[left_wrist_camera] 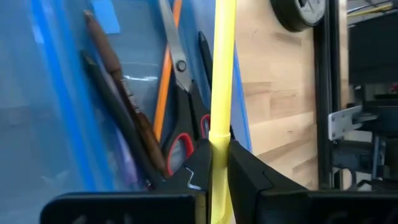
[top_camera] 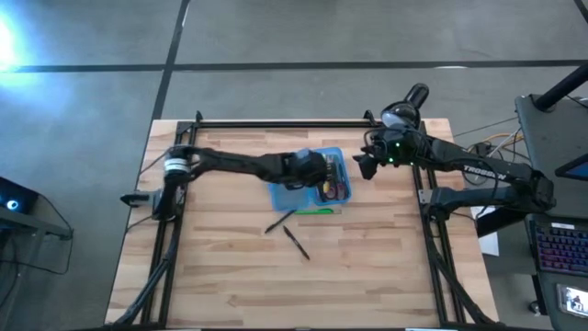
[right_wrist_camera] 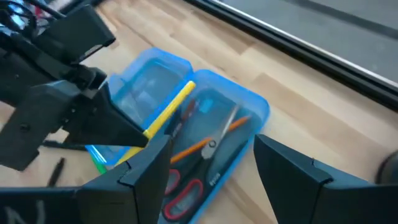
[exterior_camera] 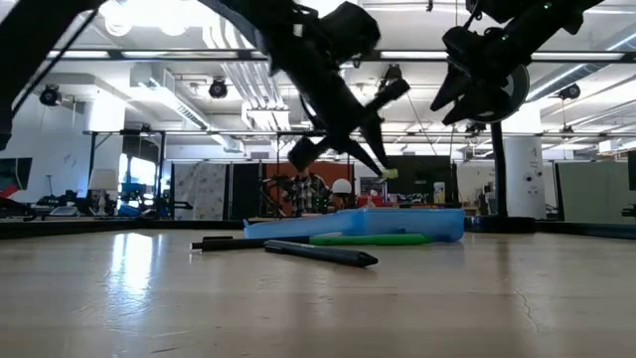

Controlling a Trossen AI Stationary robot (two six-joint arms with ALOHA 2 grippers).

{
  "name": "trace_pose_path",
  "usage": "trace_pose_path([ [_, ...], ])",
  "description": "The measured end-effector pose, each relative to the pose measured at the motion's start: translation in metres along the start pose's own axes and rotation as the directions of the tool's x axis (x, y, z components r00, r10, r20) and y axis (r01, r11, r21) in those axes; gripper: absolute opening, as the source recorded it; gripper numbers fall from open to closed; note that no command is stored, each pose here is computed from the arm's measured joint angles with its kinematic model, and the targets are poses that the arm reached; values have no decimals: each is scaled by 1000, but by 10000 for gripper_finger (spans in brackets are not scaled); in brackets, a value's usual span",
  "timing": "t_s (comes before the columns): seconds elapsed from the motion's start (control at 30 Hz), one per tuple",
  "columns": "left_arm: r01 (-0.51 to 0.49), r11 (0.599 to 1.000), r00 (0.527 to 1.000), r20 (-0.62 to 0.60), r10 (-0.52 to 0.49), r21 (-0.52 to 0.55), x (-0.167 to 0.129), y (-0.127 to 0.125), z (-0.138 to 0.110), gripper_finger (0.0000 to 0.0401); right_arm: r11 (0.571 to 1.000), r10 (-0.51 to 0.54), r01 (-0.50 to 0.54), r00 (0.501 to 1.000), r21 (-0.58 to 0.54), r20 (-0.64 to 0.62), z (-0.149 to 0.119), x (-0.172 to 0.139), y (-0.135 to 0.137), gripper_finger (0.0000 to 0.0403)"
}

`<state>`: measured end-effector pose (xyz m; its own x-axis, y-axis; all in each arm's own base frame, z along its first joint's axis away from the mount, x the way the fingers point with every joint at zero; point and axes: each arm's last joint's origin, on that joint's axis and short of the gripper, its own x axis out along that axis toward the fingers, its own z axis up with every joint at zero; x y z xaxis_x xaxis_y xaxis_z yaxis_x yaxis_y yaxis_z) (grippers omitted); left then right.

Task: Pick & place school supplies into a supply box
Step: Put the yellow pen into the supply box, then put the green pen into the supply box

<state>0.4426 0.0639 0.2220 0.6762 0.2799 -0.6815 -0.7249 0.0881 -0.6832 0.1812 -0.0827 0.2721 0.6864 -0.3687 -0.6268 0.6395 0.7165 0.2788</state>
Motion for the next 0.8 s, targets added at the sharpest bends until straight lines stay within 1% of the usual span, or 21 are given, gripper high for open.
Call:
trace_pose_path([
  [0.07,-15,1000,1000,-7,15,-4,9,-5,4,9,1000,-14,14,1000,-1,-10,-1,0,-1,219],
  [0.1,-26,1000,1000,-7,26,-6,14,-5,6,0,1000,-22,22,1000,-2,-12,-2,-1,-1,219],
  [0.13,-35,999,999,-7,35,-14,18,-5,8,4,1000,-26,26,1000,-2,-11,-2,-1,-1,219],
  [0.23,-89,995,996,-20,88,-38,29,2,9,5,1000,-31,31,999,-6,-18,-3,-1,-2,219],
  [0.27,-92,995,995,-34,91,-40,32,3,9,4,999,-33,32,999,-11,-22,-3,-1,-2,219],
  [0.33,-105,994,993,-61,102,-37,33,5,8,1,999,-34,33,999,-36,-30,-4,-2,-2,219],
  [0.4,-114,993,991,-69,112,-23,31,5,5,8,996,-32,28,998,-84,-49,-5,-2,-3,219],
  [0.47,-105,994,992,-59,107,40,20,0,2,15,989,-11,-2,996,-146,-90,-8,-2,-3,219],
  [0.53,-70,987,996,-42,77,145,2,-10,-1,19,976,17,-45,991,-212,-132,-11,-2,-3,219],
  [0.57,-54,976,997,-40,64,210,-10,-15,-4,20,966,39,-75,988,-246,-147,-12,-2,-2,219],
  [0.63,-40,941,997,-54,61,335,-35,-22,-9,21,947,80,-128,982,-295,-170,-15,-1,-1,219],
  [0.7,-76,909,991,-71,115,410,-57,-22,-16,22,914,140,-207,968,-349,-207,-17,1,1,219],
  [0.73,-107,894,984,-85,159,435,-67,-19,-21,22,895,177,-252,958,-367,-227,-18,2,3,219],
  [0.8,-160,863,965,-106,239,480,-79,-13,-32,22,870,225,-321,934,-376,-276,-22,7,9,219],
])
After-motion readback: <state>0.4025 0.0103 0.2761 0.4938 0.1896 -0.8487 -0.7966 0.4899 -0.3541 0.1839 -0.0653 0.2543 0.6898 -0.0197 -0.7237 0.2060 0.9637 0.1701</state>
